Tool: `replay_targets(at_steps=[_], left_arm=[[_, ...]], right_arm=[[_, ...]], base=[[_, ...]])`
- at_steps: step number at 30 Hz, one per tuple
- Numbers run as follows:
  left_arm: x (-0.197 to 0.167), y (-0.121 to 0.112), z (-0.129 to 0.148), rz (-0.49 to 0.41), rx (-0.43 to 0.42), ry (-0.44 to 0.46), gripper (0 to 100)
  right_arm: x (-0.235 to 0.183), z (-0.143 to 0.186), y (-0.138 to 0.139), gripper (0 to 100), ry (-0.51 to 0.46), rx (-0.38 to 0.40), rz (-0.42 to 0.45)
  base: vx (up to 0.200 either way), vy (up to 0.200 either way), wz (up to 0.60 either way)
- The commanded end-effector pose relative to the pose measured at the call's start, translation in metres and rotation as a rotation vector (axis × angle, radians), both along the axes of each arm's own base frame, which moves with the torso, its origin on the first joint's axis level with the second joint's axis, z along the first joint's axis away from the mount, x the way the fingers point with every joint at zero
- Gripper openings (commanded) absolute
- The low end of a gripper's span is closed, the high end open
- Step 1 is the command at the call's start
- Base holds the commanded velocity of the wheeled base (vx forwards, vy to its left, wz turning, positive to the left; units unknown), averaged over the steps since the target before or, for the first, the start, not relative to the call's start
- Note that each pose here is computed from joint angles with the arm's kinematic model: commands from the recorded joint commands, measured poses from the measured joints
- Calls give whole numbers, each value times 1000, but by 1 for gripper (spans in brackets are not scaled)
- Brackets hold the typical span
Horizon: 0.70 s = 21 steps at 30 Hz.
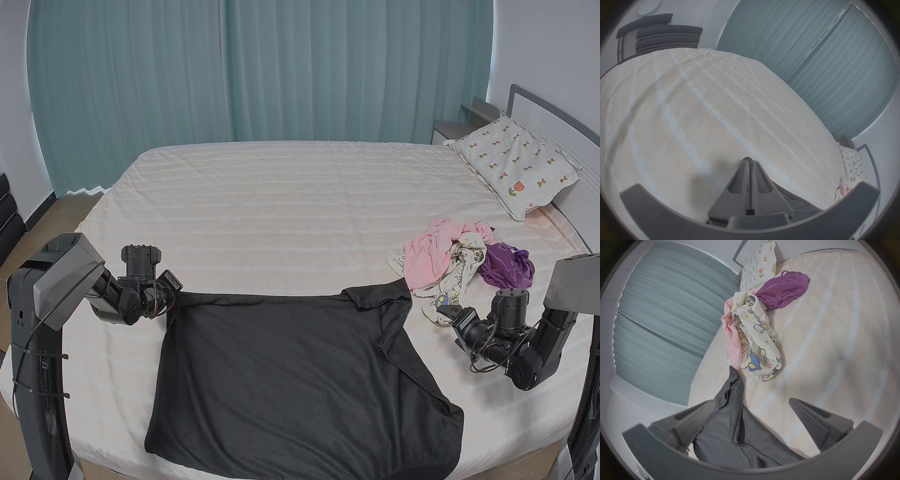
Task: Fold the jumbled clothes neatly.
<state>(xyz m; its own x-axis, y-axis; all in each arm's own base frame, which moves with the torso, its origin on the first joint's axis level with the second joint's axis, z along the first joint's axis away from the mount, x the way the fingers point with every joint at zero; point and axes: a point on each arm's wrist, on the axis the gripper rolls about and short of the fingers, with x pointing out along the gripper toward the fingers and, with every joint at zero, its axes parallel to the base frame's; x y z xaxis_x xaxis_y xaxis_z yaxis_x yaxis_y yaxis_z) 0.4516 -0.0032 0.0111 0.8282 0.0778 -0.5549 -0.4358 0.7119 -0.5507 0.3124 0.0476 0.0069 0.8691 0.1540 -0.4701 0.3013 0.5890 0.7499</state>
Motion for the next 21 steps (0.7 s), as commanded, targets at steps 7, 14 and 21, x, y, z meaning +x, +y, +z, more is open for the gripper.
replay_targets(at_steps=[7,14,21], left_arm=[[9,3,-15,11,-5,8,100],[-10,16,11,75,-74,43,100],[-58,11,34,42,-202,95,100]], right_arm=[[-1,-1,1,100,4,-3,5],[-6,1,20,100,-4,-27,75],[-1,7,54,100,-53,-73,187]], base=[[0,0,0],[0,0,0],[0,0,0]])
